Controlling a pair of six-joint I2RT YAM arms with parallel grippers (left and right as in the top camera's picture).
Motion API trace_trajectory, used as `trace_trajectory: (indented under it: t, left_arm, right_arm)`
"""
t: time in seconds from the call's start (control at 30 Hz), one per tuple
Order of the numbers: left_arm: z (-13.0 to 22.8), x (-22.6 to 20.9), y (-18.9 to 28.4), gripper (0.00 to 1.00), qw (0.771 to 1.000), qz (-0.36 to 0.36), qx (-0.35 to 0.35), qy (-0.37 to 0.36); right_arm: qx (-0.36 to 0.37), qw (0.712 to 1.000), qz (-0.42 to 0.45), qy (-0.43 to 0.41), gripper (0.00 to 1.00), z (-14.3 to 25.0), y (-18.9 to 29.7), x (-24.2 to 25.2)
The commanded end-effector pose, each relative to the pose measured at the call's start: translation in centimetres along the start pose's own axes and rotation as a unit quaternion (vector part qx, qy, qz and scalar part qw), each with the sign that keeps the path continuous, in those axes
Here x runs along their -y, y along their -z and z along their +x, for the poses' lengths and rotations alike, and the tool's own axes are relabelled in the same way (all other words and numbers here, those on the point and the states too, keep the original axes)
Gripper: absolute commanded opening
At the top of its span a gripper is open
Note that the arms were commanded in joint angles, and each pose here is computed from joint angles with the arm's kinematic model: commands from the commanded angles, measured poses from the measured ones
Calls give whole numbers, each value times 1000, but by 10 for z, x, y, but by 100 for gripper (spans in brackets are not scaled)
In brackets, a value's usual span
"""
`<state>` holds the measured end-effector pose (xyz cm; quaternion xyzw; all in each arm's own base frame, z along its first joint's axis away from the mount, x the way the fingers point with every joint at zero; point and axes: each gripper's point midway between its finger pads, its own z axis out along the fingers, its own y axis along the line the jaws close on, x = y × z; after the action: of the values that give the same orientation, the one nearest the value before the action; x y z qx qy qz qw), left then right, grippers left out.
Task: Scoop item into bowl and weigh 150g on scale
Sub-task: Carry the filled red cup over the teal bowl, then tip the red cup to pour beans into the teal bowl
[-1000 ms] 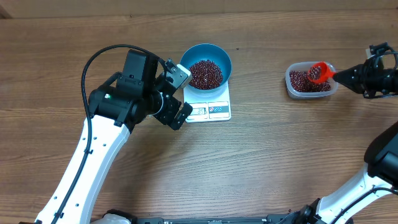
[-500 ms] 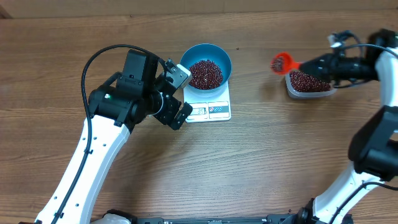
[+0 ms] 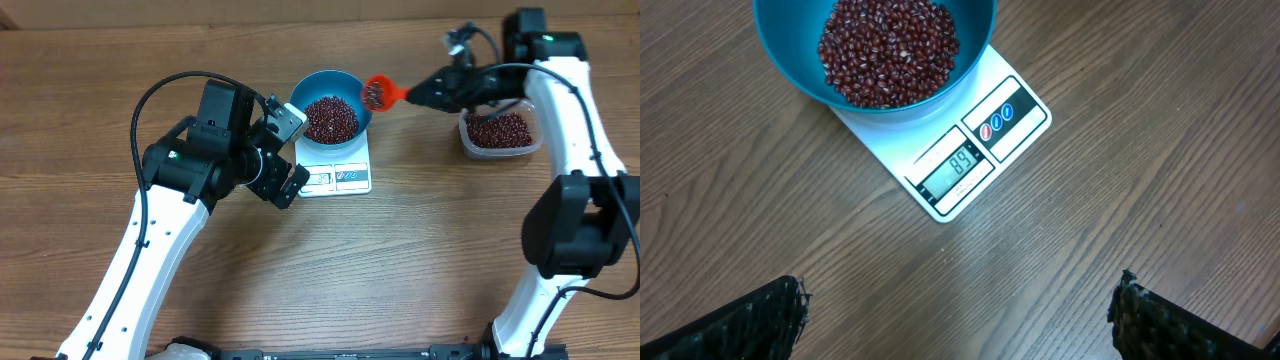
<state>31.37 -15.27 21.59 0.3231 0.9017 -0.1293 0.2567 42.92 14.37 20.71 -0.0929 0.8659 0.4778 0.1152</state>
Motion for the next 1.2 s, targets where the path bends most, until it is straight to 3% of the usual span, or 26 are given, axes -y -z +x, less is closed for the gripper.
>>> trace_trajectory:
  t: [0.0, 0.2, 0.4, 0.8, 1.17]
  left_arm:
    - [-9, 1, 9, 99, 1000, 3, 19, 1]
    - [-9, 1, 9, 100, 1000, 3, 20, 1]
    - [-9, 1, 9, 100, 1000, 3, 19, 1]
    - [-9, 1, 9, 99, 1000, 3, 19, 1]
    - [-9, 1, 9, 100, 1000, 3, 19, 1]
  right_arm:
    - [5, 999, 38, 37, 4, -9, -5, -30]
    - [5, 983, 164, 84, 4, -19, -23, -41]
    - [9, 949, 277, 152, 4, -23, -37, -56]
    - [30, 837, 488, 244, 4, -25, -45, -65]
    - [28, 849, 466, 248, 4, -22, -54, -72]
